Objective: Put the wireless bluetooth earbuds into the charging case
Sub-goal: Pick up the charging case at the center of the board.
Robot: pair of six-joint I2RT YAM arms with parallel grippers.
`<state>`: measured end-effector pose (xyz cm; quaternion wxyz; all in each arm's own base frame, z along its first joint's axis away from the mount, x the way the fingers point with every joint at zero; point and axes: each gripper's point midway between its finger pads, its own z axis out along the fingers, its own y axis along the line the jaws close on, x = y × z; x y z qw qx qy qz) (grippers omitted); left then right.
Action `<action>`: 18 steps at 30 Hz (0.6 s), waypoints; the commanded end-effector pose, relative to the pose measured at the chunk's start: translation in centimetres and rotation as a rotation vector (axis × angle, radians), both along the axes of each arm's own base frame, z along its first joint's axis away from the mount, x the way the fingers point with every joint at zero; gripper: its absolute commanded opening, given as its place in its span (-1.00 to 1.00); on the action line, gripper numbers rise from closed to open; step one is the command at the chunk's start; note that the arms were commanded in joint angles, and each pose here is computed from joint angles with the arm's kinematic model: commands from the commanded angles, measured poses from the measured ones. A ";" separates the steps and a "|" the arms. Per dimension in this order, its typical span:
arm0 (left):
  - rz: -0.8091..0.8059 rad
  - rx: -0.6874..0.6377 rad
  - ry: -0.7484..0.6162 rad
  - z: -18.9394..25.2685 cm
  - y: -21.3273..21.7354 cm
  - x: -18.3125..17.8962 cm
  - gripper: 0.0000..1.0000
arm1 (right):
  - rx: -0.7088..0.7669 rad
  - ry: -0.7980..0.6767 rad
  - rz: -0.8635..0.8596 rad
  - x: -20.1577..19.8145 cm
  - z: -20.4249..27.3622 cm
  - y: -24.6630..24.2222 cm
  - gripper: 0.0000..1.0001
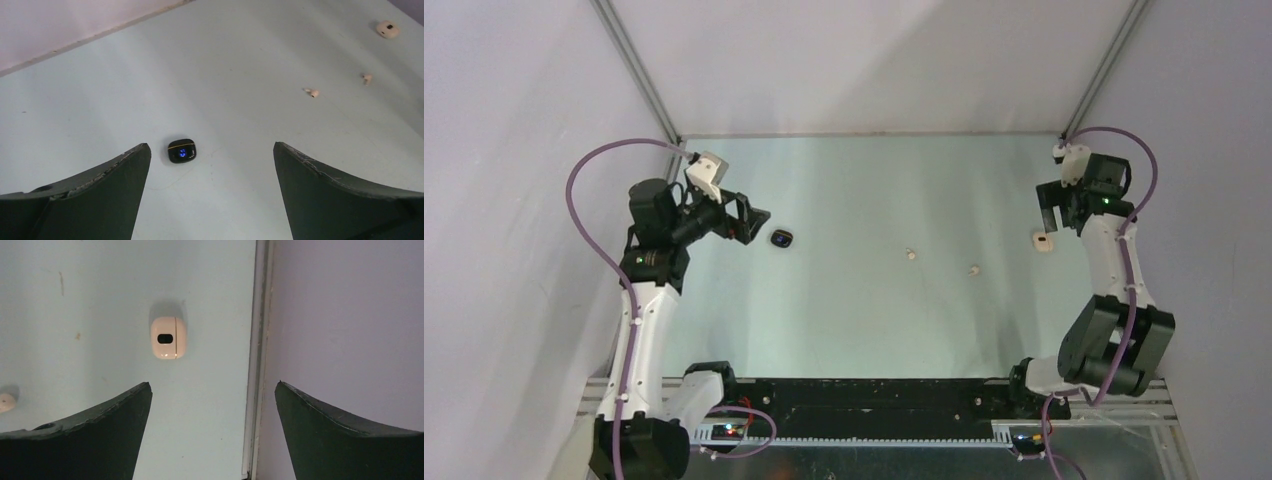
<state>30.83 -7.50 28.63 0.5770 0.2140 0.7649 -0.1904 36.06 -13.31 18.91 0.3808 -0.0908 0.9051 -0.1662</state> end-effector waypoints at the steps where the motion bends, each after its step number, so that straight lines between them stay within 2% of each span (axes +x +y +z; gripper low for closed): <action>1: -0.116 -0.012 0.002 -0.1 -1.7 -1.2 0.99 | -0.036 0.064 -0.061 0.9 -0.9 -1.0 0.96; 9: -0.141 -0.041 0.000 -0.2 -2.3 -1.4 0.99 | 0.066 0.231 -0.075 1.6 -6.6 0.0 0.97; 18: -0.141 -0.047 0.027 -1.0 -2.3 -1.1 0.99 | 0.161 0.334 -0.146 2.8 -9.3 1.2 0.96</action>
